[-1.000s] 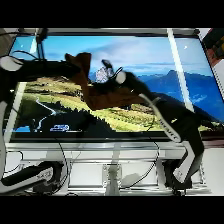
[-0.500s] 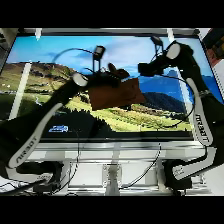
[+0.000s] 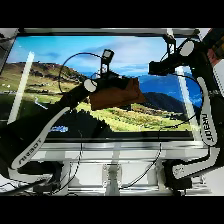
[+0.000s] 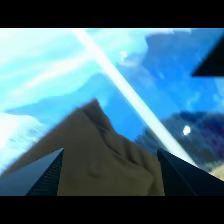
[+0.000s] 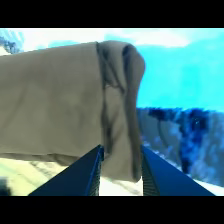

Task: Fold the clothes and pants, and hang the long-sleeved shirts on hangers.

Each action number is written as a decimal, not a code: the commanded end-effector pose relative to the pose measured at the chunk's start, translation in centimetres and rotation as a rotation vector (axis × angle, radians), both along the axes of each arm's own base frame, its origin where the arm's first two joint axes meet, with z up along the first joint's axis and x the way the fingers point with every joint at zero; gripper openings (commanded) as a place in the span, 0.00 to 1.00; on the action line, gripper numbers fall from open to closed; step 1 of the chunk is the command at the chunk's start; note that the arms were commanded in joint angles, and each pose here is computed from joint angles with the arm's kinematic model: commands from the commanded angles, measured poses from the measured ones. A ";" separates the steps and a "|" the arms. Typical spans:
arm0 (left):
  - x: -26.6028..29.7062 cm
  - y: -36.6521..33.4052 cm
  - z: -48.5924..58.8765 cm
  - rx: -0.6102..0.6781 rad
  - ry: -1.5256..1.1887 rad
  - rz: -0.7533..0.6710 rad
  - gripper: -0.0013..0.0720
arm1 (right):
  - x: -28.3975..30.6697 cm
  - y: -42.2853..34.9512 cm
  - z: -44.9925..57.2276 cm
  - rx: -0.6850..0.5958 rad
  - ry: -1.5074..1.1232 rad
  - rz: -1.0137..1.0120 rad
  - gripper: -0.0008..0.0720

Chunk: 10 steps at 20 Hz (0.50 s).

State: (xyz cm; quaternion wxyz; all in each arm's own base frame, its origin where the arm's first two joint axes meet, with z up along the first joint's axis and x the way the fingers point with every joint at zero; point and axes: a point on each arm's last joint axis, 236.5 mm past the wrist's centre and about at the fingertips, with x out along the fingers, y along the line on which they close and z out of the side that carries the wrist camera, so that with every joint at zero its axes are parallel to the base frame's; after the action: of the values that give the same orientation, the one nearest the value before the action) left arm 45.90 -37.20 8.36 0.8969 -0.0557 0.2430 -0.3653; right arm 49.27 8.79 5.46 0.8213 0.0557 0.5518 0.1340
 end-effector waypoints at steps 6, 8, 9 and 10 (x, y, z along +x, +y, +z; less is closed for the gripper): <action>-2.5 10.5 1.3 0.147 0.151 -0.150 0.42 | -3.1 1.0 -5.2 0.072 0.189 0.215 0.39; -1.8 16.7 0.0 0.265 0.219 -0.040 0.33 | -3.6 2.1 -5.5 0.177 0.223 0.240 0.38; -1.4 20.3 -0.4 0.325 0.259 0.049 0.33 | -3.8 2.2 -5.7 0.216 0.243 0.244 0.38; -1.3 23.7 -0.8 0.382 0.292 0.134 0.33 | -3.9 1.9 -6.1 0.240 0.262 0.233 0.39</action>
State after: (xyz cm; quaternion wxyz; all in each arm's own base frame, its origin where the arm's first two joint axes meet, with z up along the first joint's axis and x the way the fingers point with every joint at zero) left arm 45.29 -22.33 9.60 0.8718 0.0073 0.3500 -0.3426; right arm 46.45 9.72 -0.09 0.7401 0.0653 0.6255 0.2382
